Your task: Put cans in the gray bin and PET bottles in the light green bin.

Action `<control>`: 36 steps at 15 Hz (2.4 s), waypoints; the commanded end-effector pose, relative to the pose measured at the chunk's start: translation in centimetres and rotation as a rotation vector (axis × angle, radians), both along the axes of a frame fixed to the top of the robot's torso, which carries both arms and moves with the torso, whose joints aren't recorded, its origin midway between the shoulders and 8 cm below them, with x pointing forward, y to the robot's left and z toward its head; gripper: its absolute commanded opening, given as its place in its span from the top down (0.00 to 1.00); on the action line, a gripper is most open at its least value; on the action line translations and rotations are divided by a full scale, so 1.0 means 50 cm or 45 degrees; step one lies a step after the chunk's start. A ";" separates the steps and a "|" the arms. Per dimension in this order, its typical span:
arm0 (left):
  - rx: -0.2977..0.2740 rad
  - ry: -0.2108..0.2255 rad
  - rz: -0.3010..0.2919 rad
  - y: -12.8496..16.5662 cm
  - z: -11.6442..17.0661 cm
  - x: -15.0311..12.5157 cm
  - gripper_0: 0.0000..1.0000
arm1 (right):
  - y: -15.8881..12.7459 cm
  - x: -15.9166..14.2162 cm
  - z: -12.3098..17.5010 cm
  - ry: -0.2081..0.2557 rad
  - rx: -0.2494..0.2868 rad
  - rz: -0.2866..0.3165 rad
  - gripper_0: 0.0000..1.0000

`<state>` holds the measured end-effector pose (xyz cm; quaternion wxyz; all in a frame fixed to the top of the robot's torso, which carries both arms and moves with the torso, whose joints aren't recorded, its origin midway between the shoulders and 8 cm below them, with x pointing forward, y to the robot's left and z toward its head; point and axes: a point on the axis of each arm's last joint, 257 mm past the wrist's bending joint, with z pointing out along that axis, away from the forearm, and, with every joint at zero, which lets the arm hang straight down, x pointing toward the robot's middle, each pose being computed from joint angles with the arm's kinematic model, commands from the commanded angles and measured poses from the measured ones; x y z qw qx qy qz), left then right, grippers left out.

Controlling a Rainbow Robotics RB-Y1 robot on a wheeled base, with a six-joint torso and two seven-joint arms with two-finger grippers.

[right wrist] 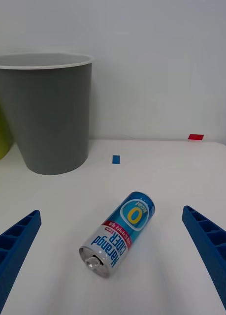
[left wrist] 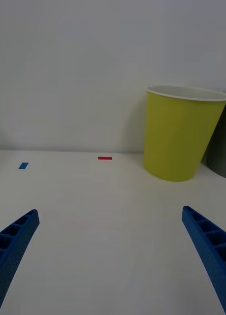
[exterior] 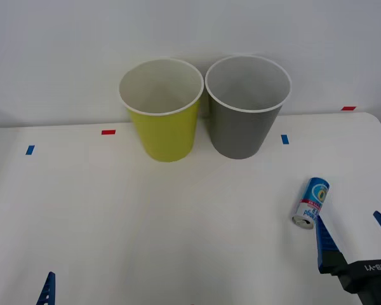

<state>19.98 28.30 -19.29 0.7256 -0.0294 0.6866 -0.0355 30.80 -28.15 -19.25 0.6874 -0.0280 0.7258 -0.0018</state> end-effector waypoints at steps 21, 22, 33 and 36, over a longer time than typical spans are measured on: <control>0.000 0.000 0.000 0.000 0.000 0.000 0.00 | -0.119 0.156 -0.002 0.611 0.444 -0.381 0.00; 0.000 0.000 0.000 0.000 0.000 0.000 0.00 | -0.116 0.158 -0.004 0.634 0.495 -0.404 0.00; 0.000 0.000 0.000 0.000 0.000 0.000 0.00 | -0.108 0.160 -0.071 1.001 0.668 -0.459 0.00; 0.000 0.000 0.000 0.000 0.000 0.000 0.00 | -0.106 0.180 -0.078 1.069 0.762 -0.485 0.00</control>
